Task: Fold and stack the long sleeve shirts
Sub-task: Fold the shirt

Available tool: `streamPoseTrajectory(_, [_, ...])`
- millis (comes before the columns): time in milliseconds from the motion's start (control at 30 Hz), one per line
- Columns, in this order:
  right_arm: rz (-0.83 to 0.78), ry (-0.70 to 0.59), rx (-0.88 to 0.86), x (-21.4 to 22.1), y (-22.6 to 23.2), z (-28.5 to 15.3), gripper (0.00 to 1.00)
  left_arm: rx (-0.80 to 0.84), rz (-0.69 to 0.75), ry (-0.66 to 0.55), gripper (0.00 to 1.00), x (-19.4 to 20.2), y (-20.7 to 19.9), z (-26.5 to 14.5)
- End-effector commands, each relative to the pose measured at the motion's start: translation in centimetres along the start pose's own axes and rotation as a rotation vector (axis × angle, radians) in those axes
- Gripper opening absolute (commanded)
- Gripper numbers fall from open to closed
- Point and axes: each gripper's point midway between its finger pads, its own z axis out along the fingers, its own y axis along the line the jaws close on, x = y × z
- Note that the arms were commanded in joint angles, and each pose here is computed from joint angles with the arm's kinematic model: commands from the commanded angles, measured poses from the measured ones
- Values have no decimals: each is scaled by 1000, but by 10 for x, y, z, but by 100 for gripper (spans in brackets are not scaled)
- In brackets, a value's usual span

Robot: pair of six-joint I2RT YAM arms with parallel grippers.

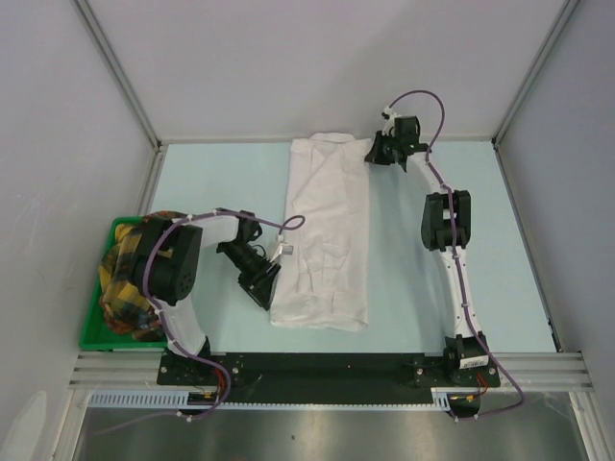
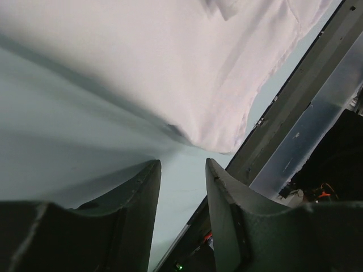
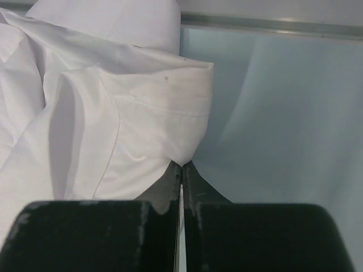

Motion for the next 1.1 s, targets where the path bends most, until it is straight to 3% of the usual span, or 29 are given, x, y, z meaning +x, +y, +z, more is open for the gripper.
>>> streamPoseTrajectory(0, [-56, -167, 19, -48, 0, -3, 4, -56, 133, -69, 45, -35, 12, 13])
streamPoseTrajectory(67, [-82, -200, 12, -73, 2, -28, 18, -49, 138, -72, 45, -38, 7, 14])
streamPoseTrajectory(100, [-87, -177, 10, -68, 0, -34, 32, -53, 143, -81, 46, -40, 6, 12])
streamPoseTrajectory(133, [-94, -153, -1, -67, 1, -44, 38, -55, 141, -91, 47, -41, 5, 10])
streamPoseTrajectory(167, [-142, -184, -12, -89, 14, -71, 44, -51, 148, -105, 47, -43, 2, 7])
streamPoseTrajectory(200, [-135, -133, -13, -76, 5, -80, 58, -47, 168, -122, 48, -44, -4, 2])
streamPoseTrajectory(300, [-225, -135, -2, -99, 16, -136, 83, -46, 228, -142, 50, -42, -20, -13])
streamPoseTrajectory(467, [-345, -148, -41, -113, 48, -219, 91, -174, 357, -275, 55, -47, -21, -68])
streamPoseTrajectory(533, [-477, -210, -66, -125, 82, -264, 97, -267, 459, -388, 64, -58, -26, -107])
streamPoseTrajectory(567, [-486, -177, -78, -106, 85, -266, 100, -313, 526, -439, 77, -69, -34, -128])
streamPoseTrajectory(633, [-607, -262, -148, -111, 129, -303, 100, -412, 688, -552, 99, -85, -55, -161])
streamPoseTrajectory(667, [-585, -217, -163, -80, 126, -292, 100, -442, 748, -615, 100, -89, -69, -175])
streamPoseTrajectory(733, [-667, -314, -212, -78, 160, -317, 99, -446, 813, -705, 99, -103, -82, -182])
streamPoseTrajectory(800, [-769, -199, -404, -15, 181, -323, 100, -455, 795, -790, 99, -117, -90, -189])
streamPoseTrajectory(833, [-935, -208, -427, 0, 190, -335, 100, -454, 850, -775, 100, -117, -95, -190])
streamPoseTrajectory(867, [-985, -122, -492, 40, 206, -335, 100, -416, 911, -678, 100, -103, -90, -173])
streamPoseTrajectory(900, [-1019, -7, -493, 92, 190, -323, 99, -373, 959, -626, 99, -94, -91, -160])
streamPoseTrajectory(967, [-1207, -1, -564, 139, 203, -338, 95, -369, 1060, -496, 99, -69, -74, -127])
streamPoseTrajectory(1033, [-1265, 82, -627, 205, 194, -342, 91, -344, 1131, -396, 99, -37, -58, -88])
streamPoseTrajectory(1067, [-1350, 71, -677, 221, 205, -351, 83, -395, 1258, -380, 99, -33, -58, -85])
